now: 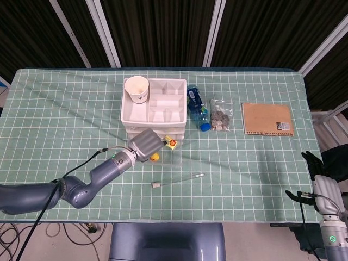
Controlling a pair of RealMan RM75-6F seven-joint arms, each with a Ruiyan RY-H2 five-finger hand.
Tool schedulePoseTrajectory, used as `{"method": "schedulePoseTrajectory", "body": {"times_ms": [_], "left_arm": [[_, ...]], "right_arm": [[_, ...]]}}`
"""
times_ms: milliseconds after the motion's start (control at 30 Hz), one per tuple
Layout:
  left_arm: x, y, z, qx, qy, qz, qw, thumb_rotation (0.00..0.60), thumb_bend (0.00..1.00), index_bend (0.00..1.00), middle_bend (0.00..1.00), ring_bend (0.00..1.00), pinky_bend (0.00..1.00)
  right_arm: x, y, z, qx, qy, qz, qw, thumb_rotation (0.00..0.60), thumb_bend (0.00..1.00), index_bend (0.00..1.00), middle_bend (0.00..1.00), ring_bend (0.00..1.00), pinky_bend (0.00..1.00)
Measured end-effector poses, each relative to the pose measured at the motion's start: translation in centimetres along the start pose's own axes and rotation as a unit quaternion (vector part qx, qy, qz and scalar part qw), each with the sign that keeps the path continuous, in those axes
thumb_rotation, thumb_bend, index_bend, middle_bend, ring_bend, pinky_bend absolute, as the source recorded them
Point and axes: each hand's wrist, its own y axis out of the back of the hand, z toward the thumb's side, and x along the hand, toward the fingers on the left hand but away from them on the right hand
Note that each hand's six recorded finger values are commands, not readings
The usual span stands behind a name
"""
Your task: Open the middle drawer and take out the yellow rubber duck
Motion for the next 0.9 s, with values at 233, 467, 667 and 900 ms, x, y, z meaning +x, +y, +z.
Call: {"method": "schedulePoseTrajectory", "body": {"times_ms": [233,467,667,900], "left_arm": [[0.9,-0.8,0.6,-0.007,-0.004,-0.007,0.9999,0.6,0.17,0.37,1.0,1.0,1.0],[1.4,-1.1,1.3,-0.01,-0.012,-0.012,0.9998,0.6,0.21,0.4,1.0,1.0,1.0],[1.4,-1.1,1.3,-0.012,-0.014,-0.013,0.9998,0.6,0.25,0.45,1.0,1.0,1.0],[1.2,-1.2,1.3,-0.016,-0.015,-0.014,0.9997,0.6,0.34,0.53,1.0,1.0,1.0]], "right_arm": [[0.0,0.0,0.0,-0.001,-0.001,0.0,1.0,0.6,0.03,0.0,0.0,0.0,0.22],[0.0,0.0,0.0,-0.003,-0.001,0.001,1.0,0.6,0.03,0.0,0.0,0.0,0.22],[0.0,-0.1,0.0,-0.003,-0.002,0.002,1.0,0.6,0.03,0.0,0.0,0.0,0.22],[0.0,-0.1,0.0,-0.004,-0.002,0.003,1.0,0.6,0.03,0.0,0.0,0.0,0.22]]}}
